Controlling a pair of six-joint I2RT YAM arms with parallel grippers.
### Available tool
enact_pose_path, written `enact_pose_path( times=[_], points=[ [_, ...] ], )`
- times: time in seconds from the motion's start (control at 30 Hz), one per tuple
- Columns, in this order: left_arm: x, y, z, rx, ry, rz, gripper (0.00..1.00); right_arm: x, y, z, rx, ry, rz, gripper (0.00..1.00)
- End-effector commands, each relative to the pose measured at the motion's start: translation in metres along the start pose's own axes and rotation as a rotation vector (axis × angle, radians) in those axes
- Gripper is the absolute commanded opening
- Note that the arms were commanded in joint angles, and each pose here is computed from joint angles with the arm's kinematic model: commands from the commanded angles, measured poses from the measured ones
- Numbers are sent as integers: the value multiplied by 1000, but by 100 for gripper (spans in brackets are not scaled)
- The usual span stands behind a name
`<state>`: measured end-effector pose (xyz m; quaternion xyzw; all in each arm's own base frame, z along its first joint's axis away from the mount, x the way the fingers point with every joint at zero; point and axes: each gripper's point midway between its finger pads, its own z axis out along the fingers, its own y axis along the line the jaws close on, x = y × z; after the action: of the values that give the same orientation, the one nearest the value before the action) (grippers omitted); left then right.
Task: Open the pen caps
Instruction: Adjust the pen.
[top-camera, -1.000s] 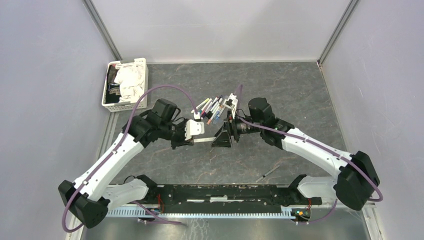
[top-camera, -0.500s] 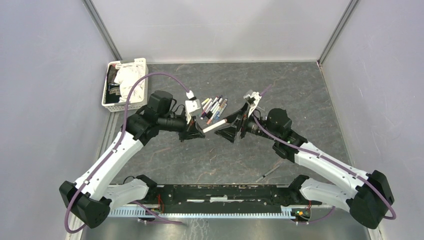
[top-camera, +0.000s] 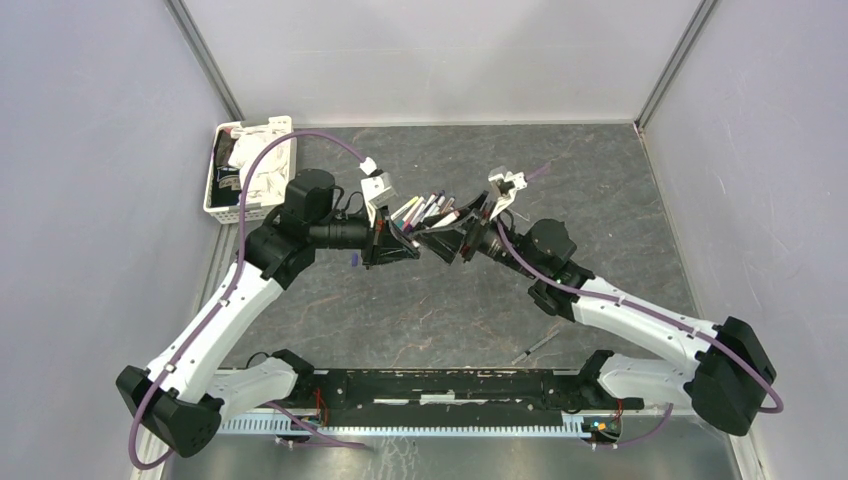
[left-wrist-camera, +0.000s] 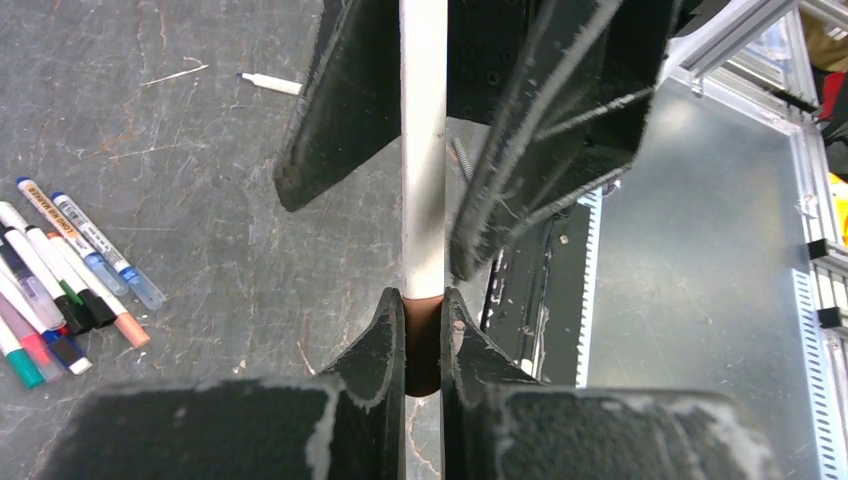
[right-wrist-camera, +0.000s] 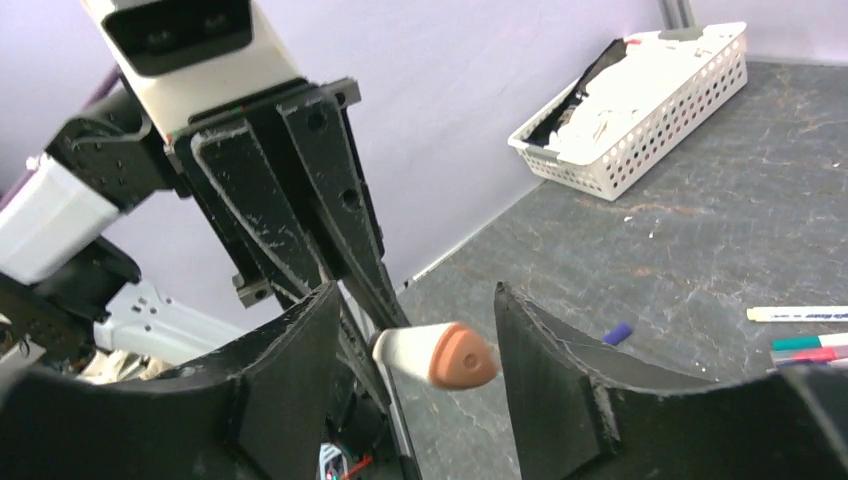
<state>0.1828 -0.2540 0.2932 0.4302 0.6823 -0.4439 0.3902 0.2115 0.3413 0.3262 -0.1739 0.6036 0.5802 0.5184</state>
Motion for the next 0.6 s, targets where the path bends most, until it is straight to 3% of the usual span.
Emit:
enact_pose_path(
  times=[0.0, 0.17, 0.3, 0.37, 0.43, 0.47, 0.5, 0.57],
  points=[
    [-27, -18, -6, 50, -89, -13, 2, -46, 17, 12, -29, -170, 25, 59],
    [-44, -20, -6, 59, -140, -49, 2, -51, 15, 23, 3, -194, 51, 44],
    [-55, -9, -8, 23, -181, -113, 2, -59, 14, 30, 24, -219, 64, 46],
    [-58, -6, -8, 14, -191, -123, 2, -62, 14, 32, 36, -225, 59, 42],
    [-59, -5, -8, 12, -195, -125, 2, -64, 11, 34, 58, -230, 53, 25],
    [-59, -6, -8, 18, -194, -125, 2, -63, 8, 34, 72, -229, 53, 8],
    [-58, -6, -7, 21, -191, -129, 2, -64, 6, 35, 86, -231, 51, 0],
    [-54, -7, -7, 31, -181, -131, 2, -66, 3, 36, 107, -226, 44, 0]
  ],
)
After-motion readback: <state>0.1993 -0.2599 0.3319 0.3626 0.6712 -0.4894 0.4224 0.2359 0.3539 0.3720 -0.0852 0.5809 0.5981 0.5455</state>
